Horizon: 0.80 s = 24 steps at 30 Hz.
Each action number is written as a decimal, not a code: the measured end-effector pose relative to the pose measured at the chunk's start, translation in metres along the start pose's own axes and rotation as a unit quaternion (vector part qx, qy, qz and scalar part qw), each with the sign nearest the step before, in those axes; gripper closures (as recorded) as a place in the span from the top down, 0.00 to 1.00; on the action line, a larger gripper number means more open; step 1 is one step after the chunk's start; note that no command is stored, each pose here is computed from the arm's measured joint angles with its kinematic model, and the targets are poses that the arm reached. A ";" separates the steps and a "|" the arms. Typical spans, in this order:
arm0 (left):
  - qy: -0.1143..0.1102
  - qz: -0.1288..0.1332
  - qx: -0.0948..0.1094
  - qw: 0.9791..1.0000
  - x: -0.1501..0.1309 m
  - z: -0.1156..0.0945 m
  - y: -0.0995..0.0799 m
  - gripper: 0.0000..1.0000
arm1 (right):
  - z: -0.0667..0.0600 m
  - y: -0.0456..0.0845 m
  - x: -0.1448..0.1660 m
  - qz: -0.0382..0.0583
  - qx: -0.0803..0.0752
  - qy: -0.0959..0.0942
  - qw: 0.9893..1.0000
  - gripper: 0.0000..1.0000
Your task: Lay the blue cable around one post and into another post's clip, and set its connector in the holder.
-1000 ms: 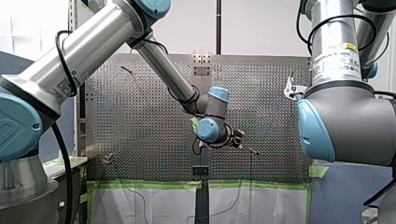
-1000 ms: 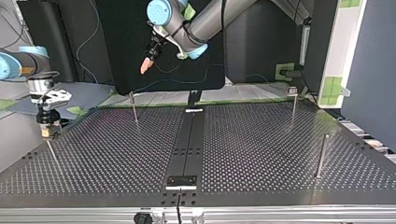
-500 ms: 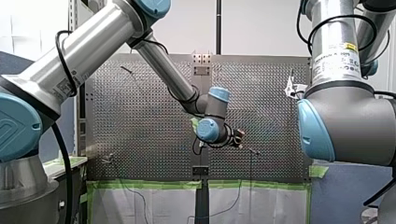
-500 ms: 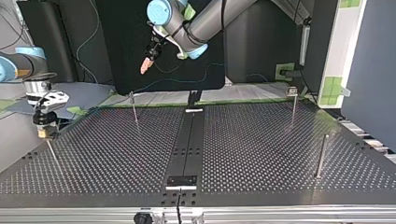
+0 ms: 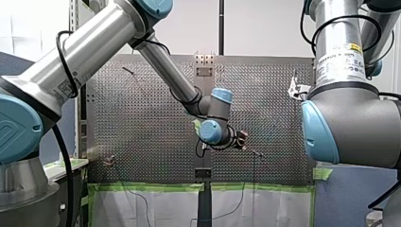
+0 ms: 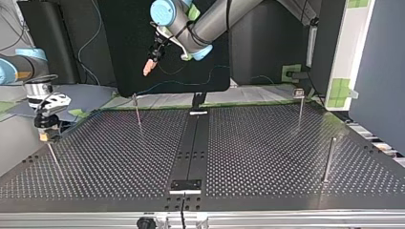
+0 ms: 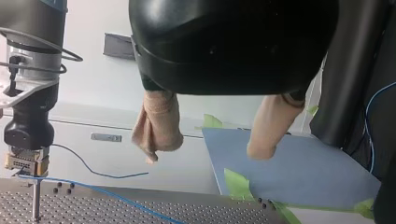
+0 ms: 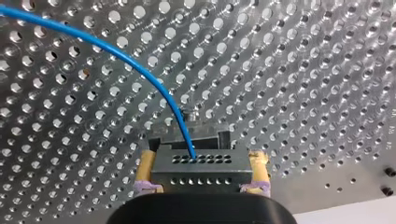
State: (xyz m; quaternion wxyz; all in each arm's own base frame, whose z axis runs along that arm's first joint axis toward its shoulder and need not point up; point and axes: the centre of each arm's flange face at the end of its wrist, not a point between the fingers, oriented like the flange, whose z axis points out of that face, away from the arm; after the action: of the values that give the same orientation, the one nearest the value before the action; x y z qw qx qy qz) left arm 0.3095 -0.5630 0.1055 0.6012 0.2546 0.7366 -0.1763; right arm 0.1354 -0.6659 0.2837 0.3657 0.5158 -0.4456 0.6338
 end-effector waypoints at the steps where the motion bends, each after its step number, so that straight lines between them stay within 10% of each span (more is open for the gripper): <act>1: 0.000 0.000 0.000 1.000 0.000 0.000 0.000 0.99 | 0.000 0.000 0.000 0.000 0.000 -0.001 1.000 0.00; 24: 0.000 -0.001 0.002 1.000 0.000 -0.002 -0.004 0.99 | 0.001 0.001 0.001 -0.005 -0.006 -0.003 1.000 0.00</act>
State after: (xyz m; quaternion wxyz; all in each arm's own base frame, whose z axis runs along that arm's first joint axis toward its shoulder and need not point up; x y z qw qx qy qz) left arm 0.3055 -0.5650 0.1055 0.6005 0.2555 0.7364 -0.1785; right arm 0.1345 -0.6676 0.2847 0.3705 0.5180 -0.4480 0.6275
